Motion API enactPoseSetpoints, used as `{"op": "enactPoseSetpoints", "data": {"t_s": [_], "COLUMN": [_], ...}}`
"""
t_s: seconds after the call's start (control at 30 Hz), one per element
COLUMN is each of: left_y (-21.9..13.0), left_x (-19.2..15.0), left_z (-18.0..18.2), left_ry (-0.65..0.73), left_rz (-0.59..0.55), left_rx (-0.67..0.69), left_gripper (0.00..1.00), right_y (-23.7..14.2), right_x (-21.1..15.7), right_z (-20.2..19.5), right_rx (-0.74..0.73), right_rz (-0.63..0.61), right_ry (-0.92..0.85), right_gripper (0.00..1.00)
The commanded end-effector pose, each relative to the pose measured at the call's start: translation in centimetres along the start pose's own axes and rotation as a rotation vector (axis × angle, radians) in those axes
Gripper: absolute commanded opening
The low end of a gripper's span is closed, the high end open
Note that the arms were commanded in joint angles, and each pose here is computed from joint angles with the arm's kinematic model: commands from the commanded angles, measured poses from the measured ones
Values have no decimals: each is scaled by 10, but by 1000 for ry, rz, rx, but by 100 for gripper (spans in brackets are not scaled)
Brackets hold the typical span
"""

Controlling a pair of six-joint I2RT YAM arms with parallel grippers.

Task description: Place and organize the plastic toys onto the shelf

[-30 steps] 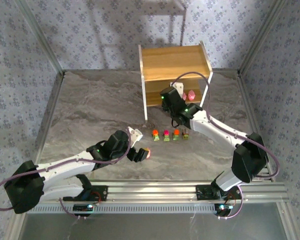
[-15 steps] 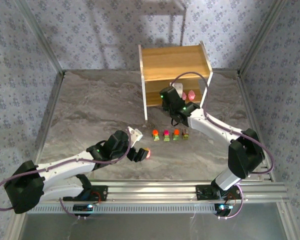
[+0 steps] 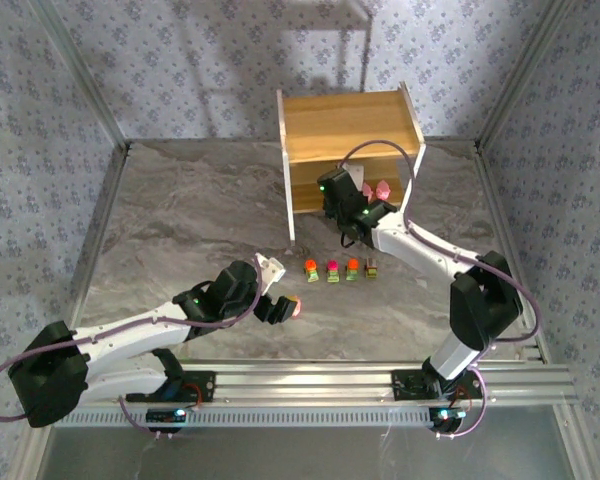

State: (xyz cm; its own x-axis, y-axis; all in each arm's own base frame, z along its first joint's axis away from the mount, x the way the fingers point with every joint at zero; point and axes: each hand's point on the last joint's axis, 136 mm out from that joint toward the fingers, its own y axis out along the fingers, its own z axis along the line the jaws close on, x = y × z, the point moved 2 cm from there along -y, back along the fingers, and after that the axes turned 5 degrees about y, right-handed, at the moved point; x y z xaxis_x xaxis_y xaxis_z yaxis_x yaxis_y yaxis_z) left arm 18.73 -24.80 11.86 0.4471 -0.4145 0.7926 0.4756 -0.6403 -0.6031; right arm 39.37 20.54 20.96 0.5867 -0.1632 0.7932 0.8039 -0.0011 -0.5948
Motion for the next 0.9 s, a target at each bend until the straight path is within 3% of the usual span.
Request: {"op": "enactPoseSetpoints", "data": {"t_s": [0.0, 0.87], "left_y": [-5, -4], "left_x": [11, 11], "left_z": [-3, -3], "left_ry": [19, 19], "left_rz": [-31, -29], "left_rx": [-1, 0], "left_gripper": [90, 90], "right_y": [1, 12], "right_x": [13, 9], "right_z": [-1, -13], "right_rx": [-12, -75], "right_rz": [-21, -22], "right_ry": [-3, -19], "right_gripper": [33, 33]}}
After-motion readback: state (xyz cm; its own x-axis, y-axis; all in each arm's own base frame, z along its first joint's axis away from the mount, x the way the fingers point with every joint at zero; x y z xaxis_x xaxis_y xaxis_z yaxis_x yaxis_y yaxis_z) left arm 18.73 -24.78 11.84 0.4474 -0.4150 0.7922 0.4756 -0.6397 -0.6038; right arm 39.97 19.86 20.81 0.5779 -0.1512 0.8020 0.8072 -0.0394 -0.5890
